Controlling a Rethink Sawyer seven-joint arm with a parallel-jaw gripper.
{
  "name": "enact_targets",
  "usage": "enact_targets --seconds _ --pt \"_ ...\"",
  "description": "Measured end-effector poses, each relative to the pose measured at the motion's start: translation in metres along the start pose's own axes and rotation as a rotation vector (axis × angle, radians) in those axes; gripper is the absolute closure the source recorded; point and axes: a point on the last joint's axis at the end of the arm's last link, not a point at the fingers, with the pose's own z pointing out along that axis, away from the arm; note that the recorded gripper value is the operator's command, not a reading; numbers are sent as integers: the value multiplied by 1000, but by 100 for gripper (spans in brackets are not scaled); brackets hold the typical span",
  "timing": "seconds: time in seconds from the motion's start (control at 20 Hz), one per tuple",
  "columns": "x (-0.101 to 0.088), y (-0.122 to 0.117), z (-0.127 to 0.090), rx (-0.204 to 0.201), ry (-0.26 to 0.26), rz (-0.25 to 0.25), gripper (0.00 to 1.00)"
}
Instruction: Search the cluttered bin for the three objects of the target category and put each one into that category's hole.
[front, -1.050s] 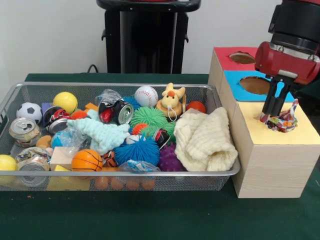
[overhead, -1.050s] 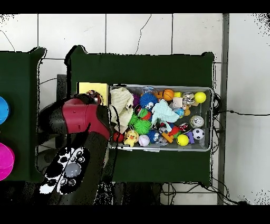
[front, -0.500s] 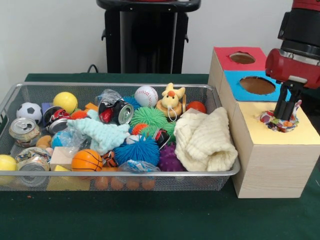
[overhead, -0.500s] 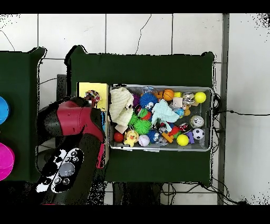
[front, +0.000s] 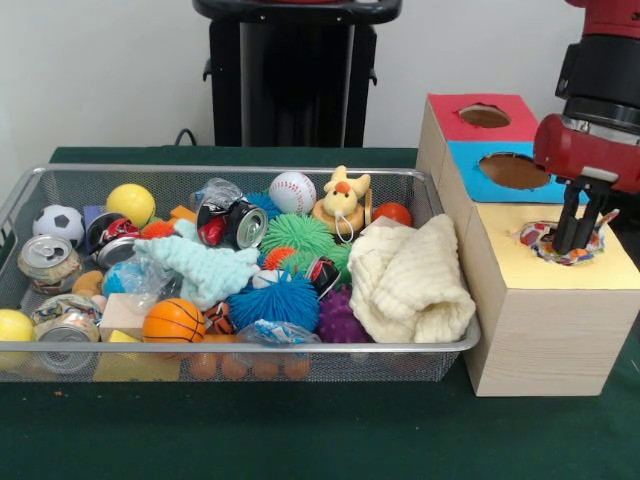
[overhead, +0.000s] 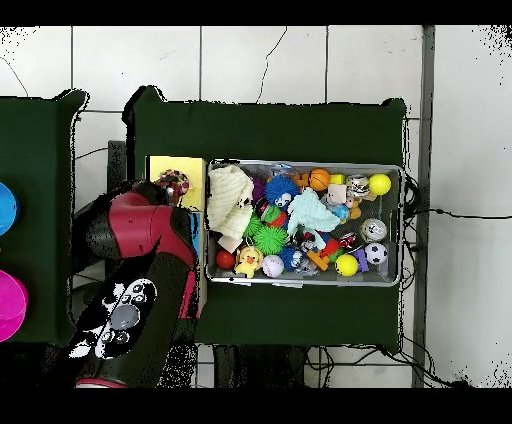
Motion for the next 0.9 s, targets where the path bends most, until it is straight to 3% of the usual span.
enact_targets --seconds 0.4,0.9 --pt "0 0 -10 19 -22 -18 100" --pt "-9 -33 -17 52 -29 15 100"
